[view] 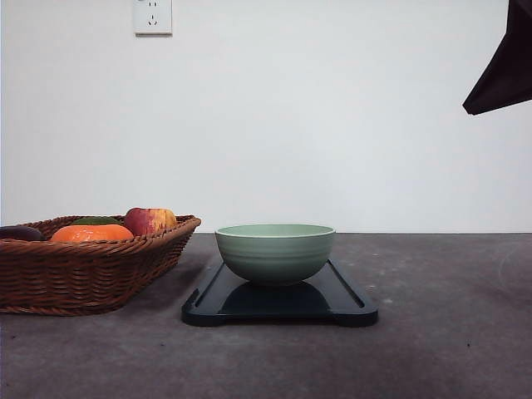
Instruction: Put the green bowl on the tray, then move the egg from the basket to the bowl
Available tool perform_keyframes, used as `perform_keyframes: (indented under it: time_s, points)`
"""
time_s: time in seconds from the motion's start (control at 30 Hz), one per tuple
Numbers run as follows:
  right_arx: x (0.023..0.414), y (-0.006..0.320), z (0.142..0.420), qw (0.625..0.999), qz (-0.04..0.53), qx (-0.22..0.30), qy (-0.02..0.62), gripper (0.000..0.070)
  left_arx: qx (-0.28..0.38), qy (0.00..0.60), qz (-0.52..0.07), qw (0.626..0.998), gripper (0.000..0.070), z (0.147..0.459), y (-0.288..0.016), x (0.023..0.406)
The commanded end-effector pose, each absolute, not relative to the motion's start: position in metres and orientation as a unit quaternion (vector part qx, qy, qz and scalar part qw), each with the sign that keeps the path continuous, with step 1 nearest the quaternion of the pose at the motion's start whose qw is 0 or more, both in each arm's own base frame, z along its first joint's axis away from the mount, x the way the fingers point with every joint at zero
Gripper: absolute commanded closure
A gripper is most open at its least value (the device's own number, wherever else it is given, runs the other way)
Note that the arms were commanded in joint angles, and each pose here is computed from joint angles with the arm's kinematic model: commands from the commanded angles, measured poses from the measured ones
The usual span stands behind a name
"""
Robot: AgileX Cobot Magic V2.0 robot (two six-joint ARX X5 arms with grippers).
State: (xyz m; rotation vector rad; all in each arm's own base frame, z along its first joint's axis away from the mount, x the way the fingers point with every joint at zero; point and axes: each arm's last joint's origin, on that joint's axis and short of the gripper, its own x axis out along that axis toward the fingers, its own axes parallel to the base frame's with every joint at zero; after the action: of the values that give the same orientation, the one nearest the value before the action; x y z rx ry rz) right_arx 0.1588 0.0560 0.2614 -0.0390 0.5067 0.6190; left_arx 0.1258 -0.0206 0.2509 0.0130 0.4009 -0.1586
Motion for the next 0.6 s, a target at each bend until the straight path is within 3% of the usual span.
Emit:
perform_keyframes:
  time_s: [0.0,0.3,0.57]
  points:
    - [0.16,0.057,0.263,0.921,0.304,-0.02,0.242,0.0685,0.0,0.184,-0.065,0.981,0.0692,0.24,-0.016,0.123]
    - [0.16,0.057,0.263,0.921,0.304,-0.02,0.243,0.0685,-0.061,0.115,0.006,0.991,0.0692,0.179,0.0,0.1]
    - [0.16,0.057,0.263,0.921,0.304,-0.02,0.242,0.0685,-0.065,0.092,0.018,0.993,0.0692,0.151,0.003,0.095]
